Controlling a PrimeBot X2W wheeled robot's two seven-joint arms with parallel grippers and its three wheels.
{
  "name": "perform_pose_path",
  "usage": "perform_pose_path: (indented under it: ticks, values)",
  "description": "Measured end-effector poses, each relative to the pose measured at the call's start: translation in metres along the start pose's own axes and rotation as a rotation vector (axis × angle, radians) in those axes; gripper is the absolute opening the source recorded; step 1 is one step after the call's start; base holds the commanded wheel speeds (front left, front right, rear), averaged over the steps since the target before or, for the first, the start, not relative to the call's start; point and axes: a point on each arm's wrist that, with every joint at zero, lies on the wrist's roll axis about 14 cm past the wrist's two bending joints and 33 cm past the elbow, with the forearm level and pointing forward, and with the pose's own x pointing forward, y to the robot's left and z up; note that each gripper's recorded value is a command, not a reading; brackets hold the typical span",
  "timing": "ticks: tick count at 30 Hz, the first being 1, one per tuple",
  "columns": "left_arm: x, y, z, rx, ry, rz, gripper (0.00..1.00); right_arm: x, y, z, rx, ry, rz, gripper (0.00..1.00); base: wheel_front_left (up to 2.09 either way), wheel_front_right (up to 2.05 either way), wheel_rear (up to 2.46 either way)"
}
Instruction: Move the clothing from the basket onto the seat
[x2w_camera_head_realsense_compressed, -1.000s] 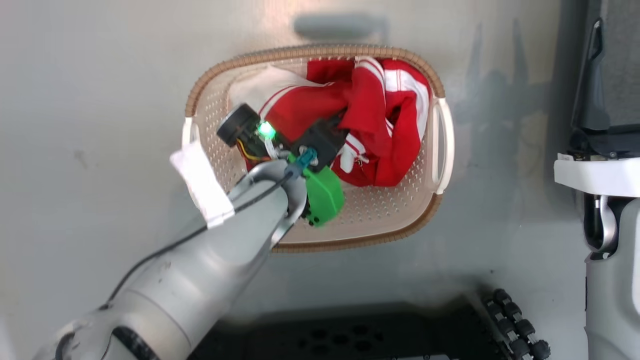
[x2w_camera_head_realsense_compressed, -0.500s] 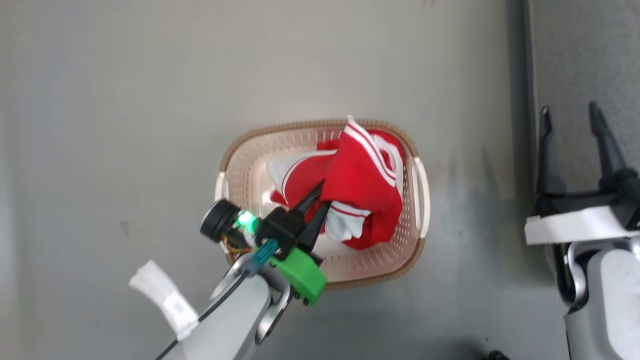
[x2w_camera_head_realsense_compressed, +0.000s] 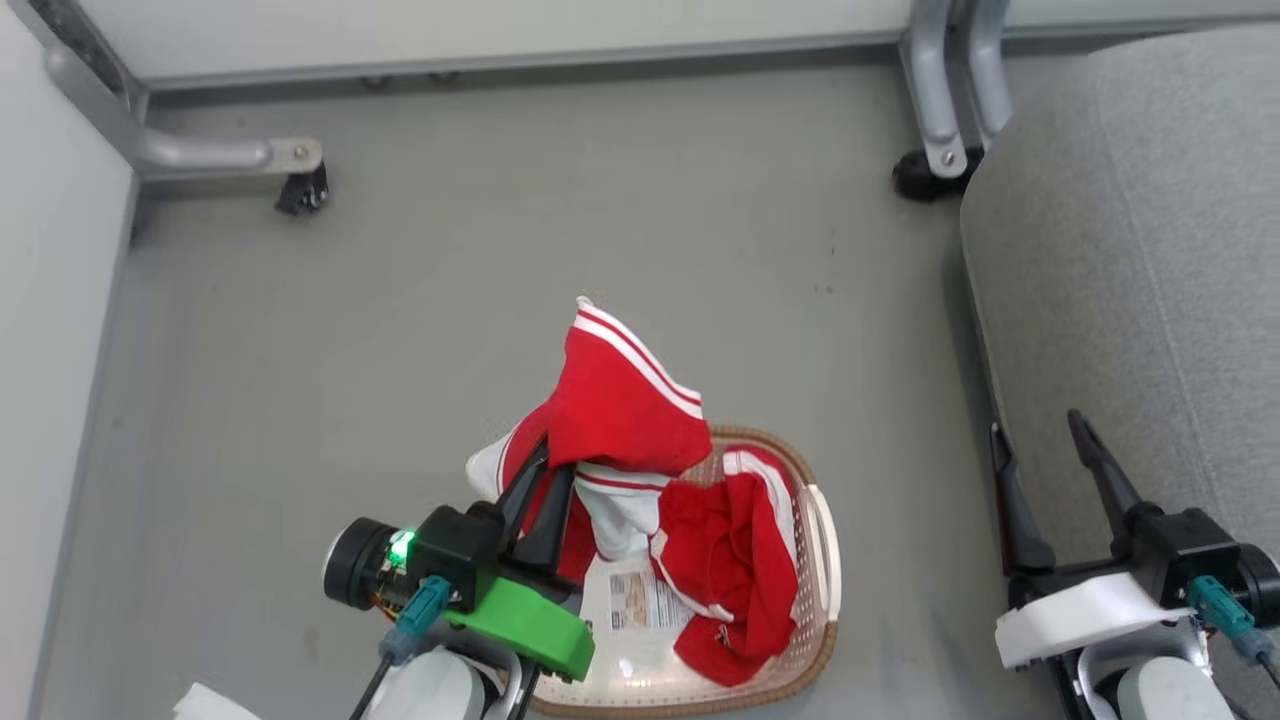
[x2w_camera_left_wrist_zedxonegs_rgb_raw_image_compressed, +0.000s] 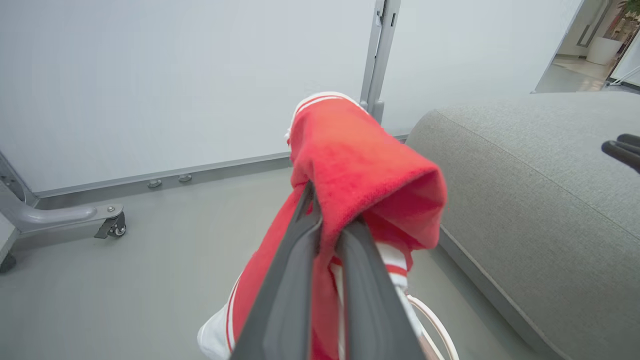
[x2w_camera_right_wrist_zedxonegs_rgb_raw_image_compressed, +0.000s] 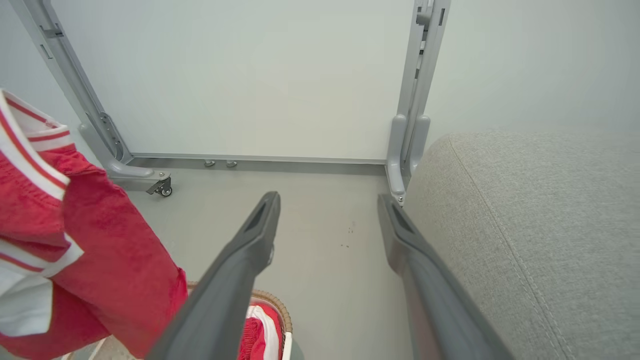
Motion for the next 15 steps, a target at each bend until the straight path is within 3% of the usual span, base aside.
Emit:
perform_pose_path:
  ticks: [8,15]
  values:
    - [-0.022,-0.009,0.072,0.062,-0.205,0.014,0.00,-0.036,0.020,0.045,0.011,-0.122,0.047,1.00,0.00,0.00,0.00]
    - [-0.034,-0.030,0.105,0.115,-0.298,-0.039,0.00,-0.056,0.038,0.068,0.017,-0.196,0.095,1.00,0.00,0.00,0.00]
